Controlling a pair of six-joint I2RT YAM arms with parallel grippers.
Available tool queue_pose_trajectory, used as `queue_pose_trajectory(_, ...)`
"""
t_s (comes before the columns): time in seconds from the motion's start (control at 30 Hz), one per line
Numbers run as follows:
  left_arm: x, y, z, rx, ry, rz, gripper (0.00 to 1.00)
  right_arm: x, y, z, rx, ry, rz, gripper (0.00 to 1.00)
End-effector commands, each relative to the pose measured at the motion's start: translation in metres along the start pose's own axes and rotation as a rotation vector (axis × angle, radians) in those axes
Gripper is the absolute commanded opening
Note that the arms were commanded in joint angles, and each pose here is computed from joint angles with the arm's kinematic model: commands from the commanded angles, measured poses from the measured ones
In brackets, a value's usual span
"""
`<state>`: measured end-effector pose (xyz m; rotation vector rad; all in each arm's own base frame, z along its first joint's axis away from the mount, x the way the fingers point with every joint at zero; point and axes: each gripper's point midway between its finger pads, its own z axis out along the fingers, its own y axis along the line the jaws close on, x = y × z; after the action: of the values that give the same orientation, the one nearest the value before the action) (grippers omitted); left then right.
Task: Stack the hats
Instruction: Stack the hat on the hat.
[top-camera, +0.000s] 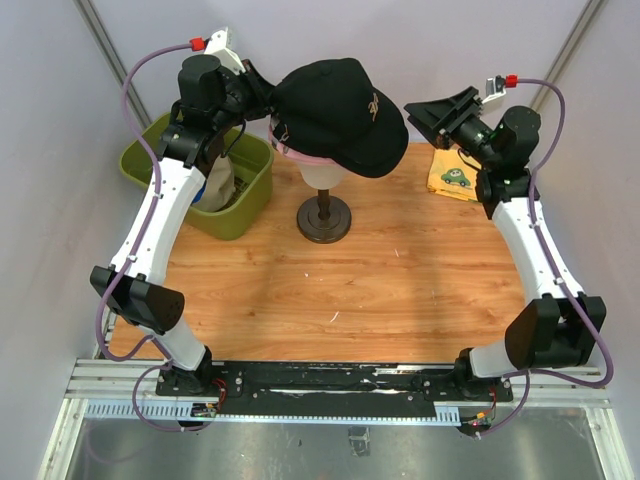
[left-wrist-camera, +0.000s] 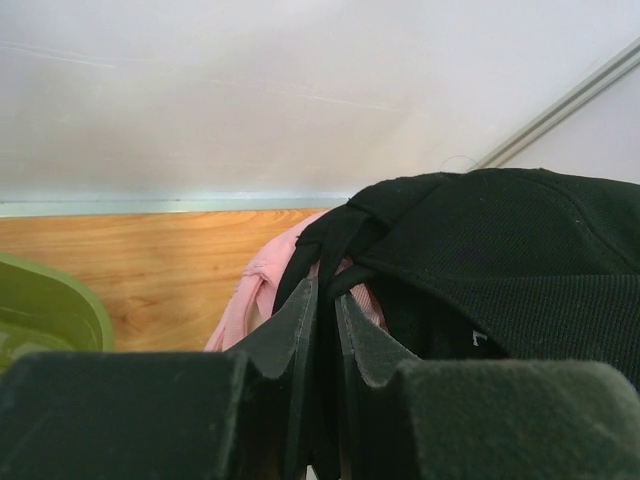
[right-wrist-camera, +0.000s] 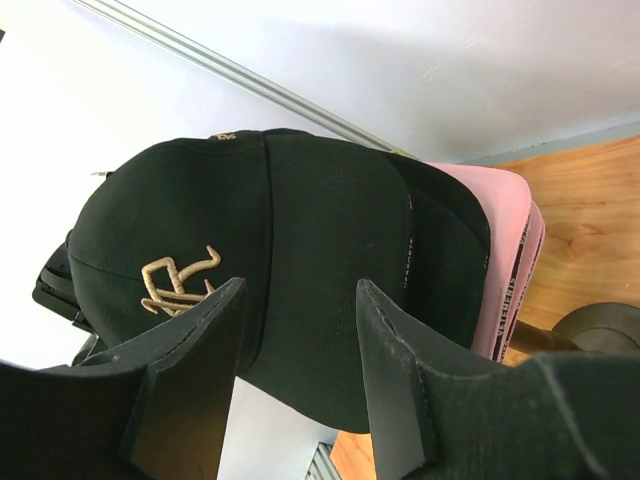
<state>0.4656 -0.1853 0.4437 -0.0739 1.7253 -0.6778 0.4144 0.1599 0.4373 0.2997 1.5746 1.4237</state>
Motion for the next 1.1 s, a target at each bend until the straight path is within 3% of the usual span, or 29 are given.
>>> queue_pose_trajectory(0.0,0.039,0.034,0.001,-0.121,0.125,0.003,0.15,-0.005,0.011,-0.005,-0.049,-0.014,-0.044,0.49)
queue_pose_trajectory(0.57,0.046,0.038,0.002,-0.134,0.142,-0.01,0.16,0.003,-0.027,-0.005,-0.012,0.004,-0.013,0.5)
queue_pose_trajectory(1.07,0.05,0.036,0.009,-0.121,0.156,-0.022,0.16,0.026,-0.022,0.018,-0.095,0.114,0.055,0.5)
